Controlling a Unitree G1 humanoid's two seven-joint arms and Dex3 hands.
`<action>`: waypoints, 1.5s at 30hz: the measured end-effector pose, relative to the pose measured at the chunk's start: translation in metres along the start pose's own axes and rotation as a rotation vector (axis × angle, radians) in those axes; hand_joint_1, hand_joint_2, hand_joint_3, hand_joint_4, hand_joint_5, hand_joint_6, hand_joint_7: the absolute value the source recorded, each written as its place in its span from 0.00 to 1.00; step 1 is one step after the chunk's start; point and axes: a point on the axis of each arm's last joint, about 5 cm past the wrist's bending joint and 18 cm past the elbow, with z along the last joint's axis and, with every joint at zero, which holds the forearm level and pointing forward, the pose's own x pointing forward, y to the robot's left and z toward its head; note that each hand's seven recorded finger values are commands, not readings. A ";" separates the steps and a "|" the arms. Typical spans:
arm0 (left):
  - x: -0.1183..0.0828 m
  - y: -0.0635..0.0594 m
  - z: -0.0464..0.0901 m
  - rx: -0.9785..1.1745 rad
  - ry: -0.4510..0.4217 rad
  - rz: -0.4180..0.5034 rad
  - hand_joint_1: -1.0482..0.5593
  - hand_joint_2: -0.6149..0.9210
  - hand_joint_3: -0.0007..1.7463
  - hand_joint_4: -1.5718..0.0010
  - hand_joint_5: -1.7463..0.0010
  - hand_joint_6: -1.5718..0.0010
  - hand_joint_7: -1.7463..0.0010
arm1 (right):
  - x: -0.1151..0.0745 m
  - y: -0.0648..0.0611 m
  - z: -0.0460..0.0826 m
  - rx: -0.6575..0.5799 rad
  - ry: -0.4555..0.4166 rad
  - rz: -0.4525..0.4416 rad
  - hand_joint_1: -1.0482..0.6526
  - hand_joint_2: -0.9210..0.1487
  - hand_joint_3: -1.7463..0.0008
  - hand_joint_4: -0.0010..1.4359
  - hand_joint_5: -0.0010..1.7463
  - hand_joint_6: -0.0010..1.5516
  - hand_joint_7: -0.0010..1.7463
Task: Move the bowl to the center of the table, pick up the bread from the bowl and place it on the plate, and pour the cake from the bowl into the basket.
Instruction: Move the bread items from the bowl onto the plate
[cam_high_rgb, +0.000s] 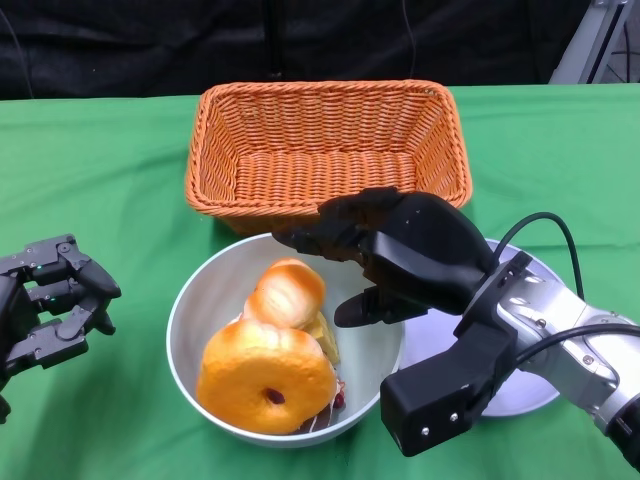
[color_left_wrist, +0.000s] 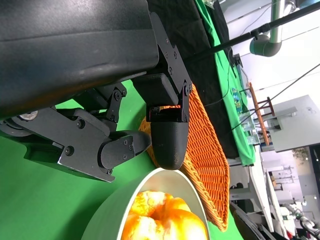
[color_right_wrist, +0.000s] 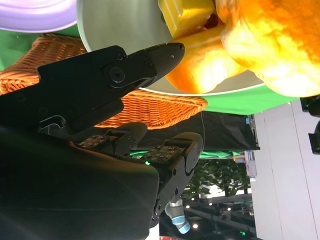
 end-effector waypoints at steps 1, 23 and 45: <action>0.000 0.000 0.000 0.000 0.000 0.000 0.60 0.85 0.45 0.47 0.15 0.42 0.35 | 0.000 0.000 0.000 -0.001 0.000 -0.001 0.26 0.08 1.00 0.38 0.00 0.30 0.00; 0.000 -0.001 -0.001 -0.007 0.014 0.003 0.58 0.87 0.40 0.47 0.16 0.43 0.36 | 0.009 0.008 0.003 0.021 -0.058 0.032 0.26 0.07 1.00 0.38 0.00 0.32 0.00; 0.002 0.000 -0.001 -0.014 0.010 0.001 0.57 0.84 0.42 0.43 0.18 0.41 0.37 | 0.022 0.024 0.004 -0.011 -0.118 0.075 0.25 0.05 1.00 0.39 0.00 0.32 0.00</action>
